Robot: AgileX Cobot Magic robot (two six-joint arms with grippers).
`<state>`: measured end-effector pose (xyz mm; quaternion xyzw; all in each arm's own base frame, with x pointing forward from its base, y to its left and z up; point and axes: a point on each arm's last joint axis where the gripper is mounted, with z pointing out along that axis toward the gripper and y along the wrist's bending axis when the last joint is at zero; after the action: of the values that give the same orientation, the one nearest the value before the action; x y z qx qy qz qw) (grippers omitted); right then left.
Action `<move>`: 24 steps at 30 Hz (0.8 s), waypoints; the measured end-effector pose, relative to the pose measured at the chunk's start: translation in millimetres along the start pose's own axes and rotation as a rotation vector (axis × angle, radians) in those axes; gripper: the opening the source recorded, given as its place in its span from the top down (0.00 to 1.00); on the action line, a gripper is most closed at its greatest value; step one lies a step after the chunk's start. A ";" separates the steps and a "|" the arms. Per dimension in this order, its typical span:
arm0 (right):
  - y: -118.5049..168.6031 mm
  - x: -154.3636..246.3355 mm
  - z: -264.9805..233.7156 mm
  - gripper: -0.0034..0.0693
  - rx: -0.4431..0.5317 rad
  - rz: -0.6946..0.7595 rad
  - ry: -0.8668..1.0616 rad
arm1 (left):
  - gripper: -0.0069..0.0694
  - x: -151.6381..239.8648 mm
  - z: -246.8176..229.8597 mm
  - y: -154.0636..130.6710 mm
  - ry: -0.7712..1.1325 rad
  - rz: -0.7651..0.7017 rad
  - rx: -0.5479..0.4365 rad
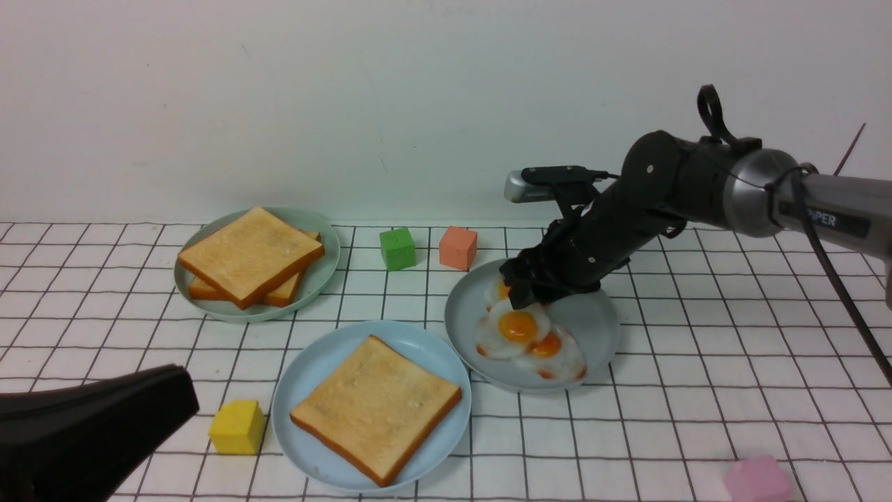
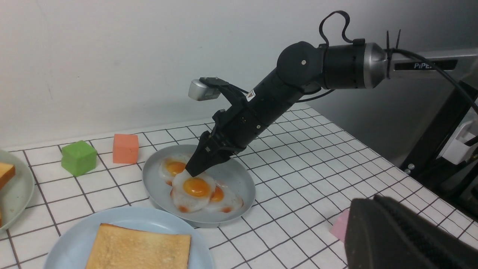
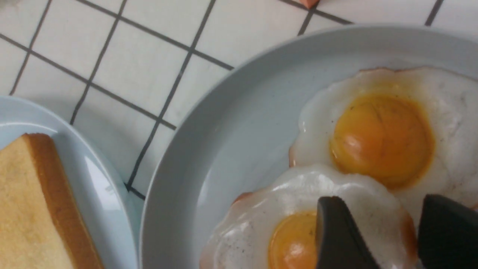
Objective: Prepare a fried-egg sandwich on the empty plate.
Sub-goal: Use the right arm to grab a fried egg
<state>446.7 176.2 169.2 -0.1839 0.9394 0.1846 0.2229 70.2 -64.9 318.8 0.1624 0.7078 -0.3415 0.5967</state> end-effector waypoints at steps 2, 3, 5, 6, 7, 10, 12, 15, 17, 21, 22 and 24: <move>0.3 0.7 0.0 0.53 -0.003 0.000 0.007 | 0.93 0.0 0.0 0.0 0.000 0.000 0.000; 0.3 0.9 0.0 0.54 -0.003 -0.001 0.010 | 0.93 0.0 0.0 0.0 0.000 0.000 0.000; 0.4 1.3 0.0 0.57 -0.004 -0.002 0.014 | 0.93 0.0 0.0 0.0 0.000 0.000 0.000; 0.5 1.7 0.0 0.58 -0.006 -0.004 0.018 | 0.93 0.0 0.0 0.0 0.000 0.000 0.000; 0.7 2.3 0.0 0.59 -0.008 -0.009 0.025 | 0.93 0.0 0.0 0.0 0.000 0.000 0.000; 1.3 3.8 -0.1 0.64 -0.015 -0.019 0.041 | 0.93 0.0 0.0 0.0 0.000 0.000 0.000; 1.7 4.9 -0.1 0.68 -0.019 -0.023 0.054 | 0.93 0.0 0.0 0.0 0.000 0.000 0.000; 1.8 5.5 -0.2 0.72 -0.020 -0.027 0.061 | 0.93 0.0 0.0 0.0 0.000 0.000 0.000; 1.7 5.9 -0.2 0.75 -0.019 -0.030 0.064 | 0.93 0.0 0.0 0.0 0.000 0.000 0.000; 1.9 6.0 -0.7 0.88 -0.021 -0.030 0.067 | 0.93 0.0 0.0 0.0 0.000 0.000 0.000; 2.2 5.7 -1.5 0.92 -0.021 -0.031 0.066 | 0.93 0.0 0.0 0.0 0.000 0.000 0.000; 2.9 5.2 -3.2 0.95 -0.022 -0.032 0.065 | 0.93 0.0 0.0 0.0 0.000 0.000 0.000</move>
<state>440.0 175.9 170.1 -0.2072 0.9410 0.1854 0.1931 70.2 -64.9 318.8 0.1624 0.7078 -0.3415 0.5967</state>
